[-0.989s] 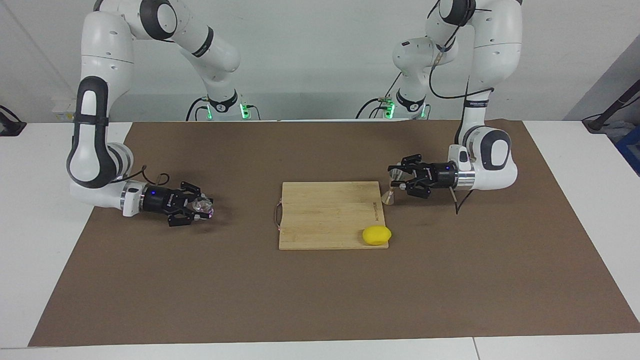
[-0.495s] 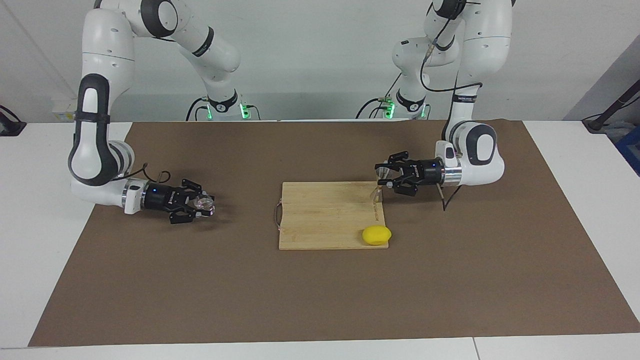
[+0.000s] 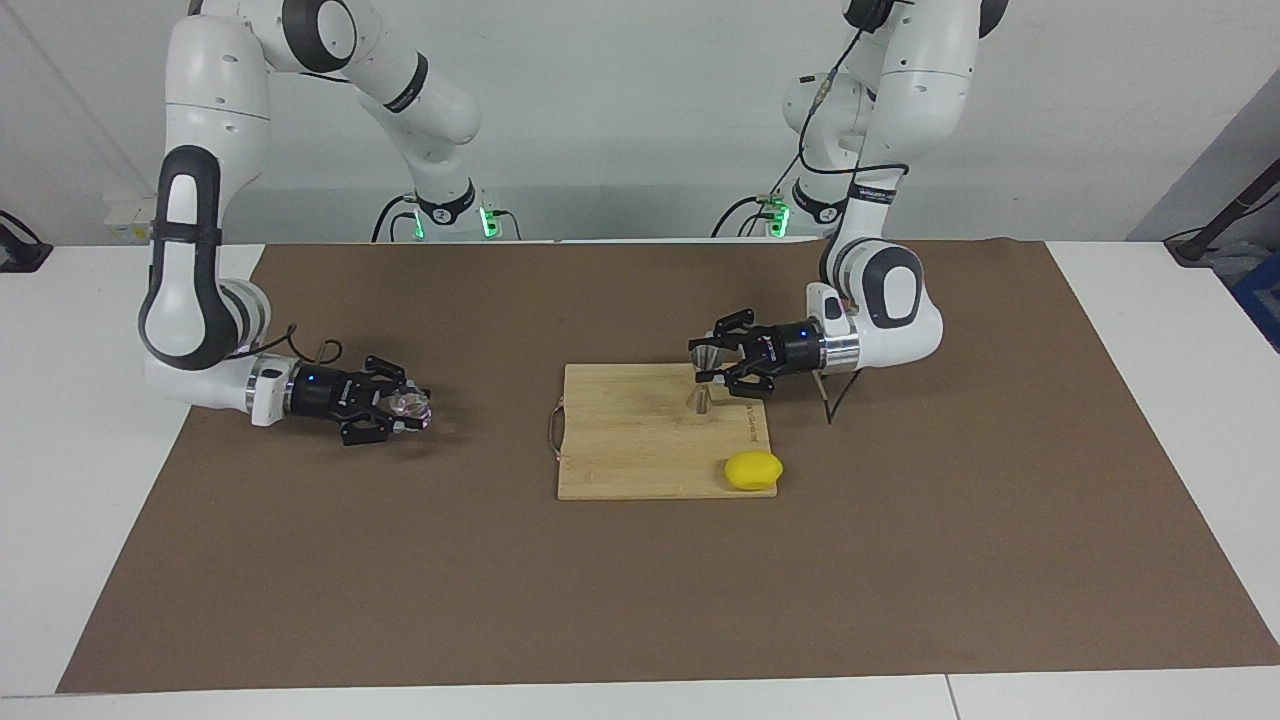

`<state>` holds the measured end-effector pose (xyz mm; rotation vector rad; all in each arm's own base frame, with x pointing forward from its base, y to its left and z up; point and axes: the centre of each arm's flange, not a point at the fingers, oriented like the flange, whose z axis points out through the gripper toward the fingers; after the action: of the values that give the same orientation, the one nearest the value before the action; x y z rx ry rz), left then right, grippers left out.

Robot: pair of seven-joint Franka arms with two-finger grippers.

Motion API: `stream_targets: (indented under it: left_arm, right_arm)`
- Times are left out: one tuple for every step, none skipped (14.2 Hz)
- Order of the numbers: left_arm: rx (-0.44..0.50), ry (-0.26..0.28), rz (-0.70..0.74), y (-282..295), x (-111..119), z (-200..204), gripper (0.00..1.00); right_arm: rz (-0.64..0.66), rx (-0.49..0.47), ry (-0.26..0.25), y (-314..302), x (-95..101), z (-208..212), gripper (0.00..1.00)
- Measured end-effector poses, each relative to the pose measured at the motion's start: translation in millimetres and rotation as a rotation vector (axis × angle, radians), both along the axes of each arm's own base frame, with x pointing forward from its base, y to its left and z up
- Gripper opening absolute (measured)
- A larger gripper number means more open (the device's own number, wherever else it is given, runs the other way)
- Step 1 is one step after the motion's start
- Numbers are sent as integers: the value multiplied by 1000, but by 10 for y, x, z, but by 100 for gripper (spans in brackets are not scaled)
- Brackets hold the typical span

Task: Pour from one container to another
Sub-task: 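Carry the metal cup onto the cutting board with the left gripper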

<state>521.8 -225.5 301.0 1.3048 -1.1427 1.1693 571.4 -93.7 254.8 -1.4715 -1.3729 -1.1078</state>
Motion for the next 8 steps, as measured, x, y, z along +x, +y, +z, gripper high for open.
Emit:
stream_targets:
  left_arm:
    - [-2,3,3,-64,-17,0,51]
    - [-1,6,5,-131,-37,-3,51]
    - [0,10,9,-194,-56,-7,51]
    - [-1,15,14,-262,-77,-13,51]
    - [-3,21,21,-326,-97,-22,51]
    - [-7,25,25,-384,-118,-40,51]
    - [-9,28,25,-436,-140,-70,51]
    - [-8,31,25,-472,-157,-108,51]
  right_arm:
    - [-3,0,0,-18,-3,3,49]
    - [-7,-1,-1,-40,-6,5,49]
    - [-10,-1,-1,-55,-8,7,49]
    - [-11,-1,-1,-61,-9,9,49]
    - [-10,-1,-2,-60,-9,11,49]
    - [-10,-1,-3,-59,-8,16,49]
    - [-10,-3,-5,-60,-6,30,49]
    - [-10,-5,-9,-61,-3,54,49]
